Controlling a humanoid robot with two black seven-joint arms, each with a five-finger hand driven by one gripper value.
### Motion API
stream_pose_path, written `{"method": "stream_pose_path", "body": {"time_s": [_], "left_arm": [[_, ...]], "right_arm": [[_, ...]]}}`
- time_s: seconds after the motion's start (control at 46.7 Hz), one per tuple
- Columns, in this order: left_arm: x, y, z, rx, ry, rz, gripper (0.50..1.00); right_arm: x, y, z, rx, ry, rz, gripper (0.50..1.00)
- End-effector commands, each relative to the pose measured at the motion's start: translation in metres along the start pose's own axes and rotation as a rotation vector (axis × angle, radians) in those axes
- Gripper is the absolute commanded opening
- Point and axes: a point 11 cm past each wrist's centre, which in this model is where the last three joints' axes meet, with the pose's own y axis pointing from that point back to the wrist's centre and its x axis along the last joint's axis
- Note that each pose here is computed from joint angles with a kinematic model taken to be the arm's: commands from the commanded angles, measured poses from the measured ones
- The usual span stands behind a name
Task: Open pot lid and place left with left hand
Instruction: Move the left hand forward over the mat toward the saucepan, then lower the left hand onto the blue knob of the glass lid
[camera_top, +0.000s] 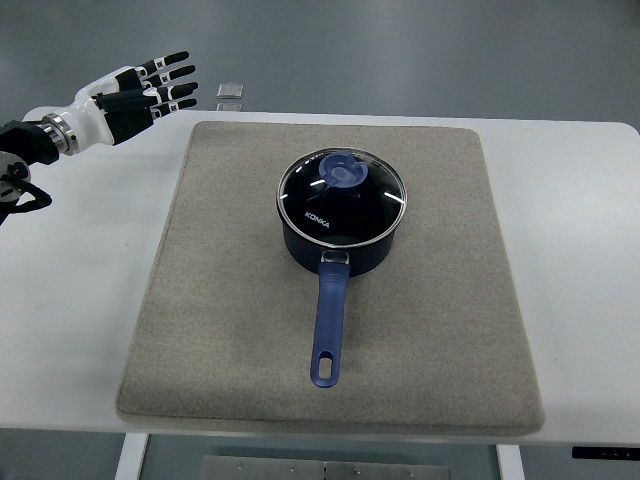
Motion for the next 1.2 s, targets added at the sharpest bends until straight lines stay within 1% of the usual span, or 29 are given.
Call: {"method": "stream_pose_path", "body": {"time_s": [0.0, 0.086, 0.3, 0.45, 0.535, 0.664, 0.728, 0.814, 1.092, 1.178], "left_arm": [[-0.004, 0.003, 0.010, -0.018, -0.112, -0.033, 0.981], [-0.010, 0.007, 0.016, -0.010, -0.230, -0.072, 0.979], [-0.023, 0.017, 0.027, 0.095, -0.580, -0.162, 0.973], [-0.029, 0.022, 0.050, 0.113, -0.737, -0.191, 0.973], [-0.037, 0.022, 0.062, 0.116, -0.819, -0.217, 0.969], [-0.058, 0.021, 0.062, 0.143, -0.960, -0.291, 0.962], [-0.074, 0.018, 0.061, 0.143, -1.025, -0.340, 0.962], [-0.087, 0.018, 0.065, 0.141, -1.103, -0.379, 0.962], [-0.138, 0.007, 0.091, 0.083, -1.366, -0.475, 0.960], [-0.154, -0.001, 0.099, 0.062, -1.449, -0.494, 0.960]], "right_arm": [[0.000, 0.000, -0.001, 0.001, -0.001, 0.000, 0.915], [0.000, 0.000, 0.000, 0.001, 0.000, 0.000, 0.915], [0.000, 0.000, 0.000, -0.001, 0.000, 0.000, 0.915], [0.000, 0.000, 0.000, 0.001, 0.000, 0.000, 0.915], [0.000, 0.000, 0.000, 0.000, -0.001, 0.000, 0.915], [0.000, 0.000, 0.000, 0.001, 0.000, 0.000, 0.915], [0.000, 0.000, 0.000, 0.001, 0.000, 0.000, 0.915], [0.000, 0.000, 0.000, 0.001, 0.000, 0.000, 0.915], [0.000, 0.000, 0.000, -0.001, 0.000, 0.000, 0.915], [0.000, 0.000, 0.000, 0.001, 0.000, 0.000, 0.915]]}}
